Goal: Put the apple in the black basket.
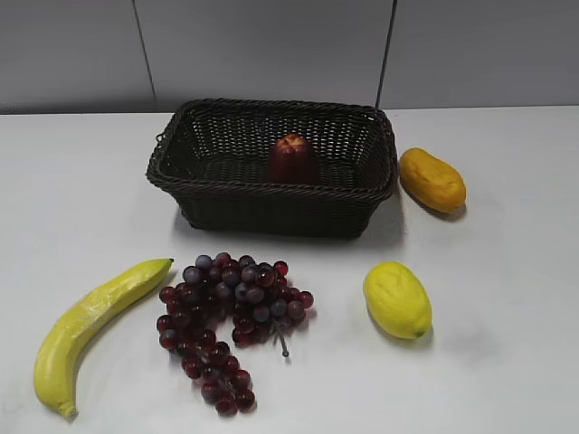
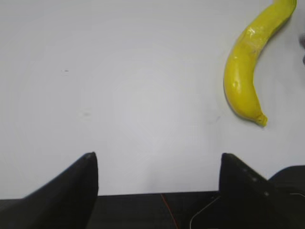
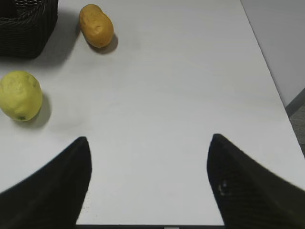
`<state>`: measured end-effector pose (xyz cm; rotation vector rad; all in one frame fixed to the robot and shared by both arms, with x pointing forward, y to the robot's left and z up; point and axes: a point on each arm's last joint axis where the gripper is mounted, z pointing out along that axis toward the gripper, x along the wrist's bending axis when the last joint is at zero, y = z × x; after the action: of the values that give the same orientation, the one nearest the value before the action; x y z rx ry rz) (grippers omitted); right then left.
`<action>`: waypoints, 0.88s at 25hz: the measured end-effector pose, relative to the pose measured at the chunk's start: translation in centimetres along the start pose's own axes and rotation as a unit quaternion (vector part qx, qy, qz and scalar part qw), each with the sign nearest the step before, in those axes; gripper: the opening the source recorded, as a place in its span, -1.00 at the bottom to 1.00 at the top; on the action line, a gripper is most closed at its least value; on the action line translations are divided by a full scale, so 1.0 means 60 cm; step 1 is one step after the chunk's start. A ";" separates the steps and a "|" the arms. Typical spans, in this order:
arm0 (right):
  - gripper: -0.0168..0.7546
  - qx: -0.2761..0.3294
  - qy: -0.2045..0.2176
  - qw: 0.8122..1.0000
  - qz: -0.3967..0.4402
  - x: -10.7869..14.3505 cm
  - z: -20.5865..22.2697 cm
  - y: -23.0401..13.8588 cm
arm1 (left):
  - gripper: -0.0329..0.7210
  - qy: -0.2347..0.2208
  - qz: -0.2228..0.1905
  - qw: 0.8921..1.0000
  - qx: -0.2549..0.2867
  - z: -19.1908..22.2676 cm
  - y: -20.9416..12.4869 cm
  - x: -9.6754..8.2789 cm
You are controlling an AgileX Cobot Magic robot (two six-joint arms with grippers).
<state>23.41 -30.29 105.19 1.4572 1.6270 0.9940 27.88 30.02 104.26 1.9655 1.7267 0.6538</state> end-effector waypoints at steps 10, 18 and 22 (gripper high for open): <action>0.53 0.000 0.000 1.000 0.000 0.000 0.000 0.000 | 0.63 0.013 0.000 0.991 -0.135 -0.042 -0.041 -0.004; 0.53 0.000 0.000 1.000 0.000 0.000 0.000 0.000 | 0.63 0.015 -0.001 0.984 -0.179 -0.055 -0.054 -0.006; 0.53 0.000 0.000 1.000 0.000 0.000 0.000 0.000 | 0.63 0.015 -0.002 0.981 -0.195 -0.047 -0.050 -0.006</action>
<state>23.41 -30.29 105.19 1.4572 1.6270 0.9940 23.80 30.06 104.63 1.6854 1.4815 0.9435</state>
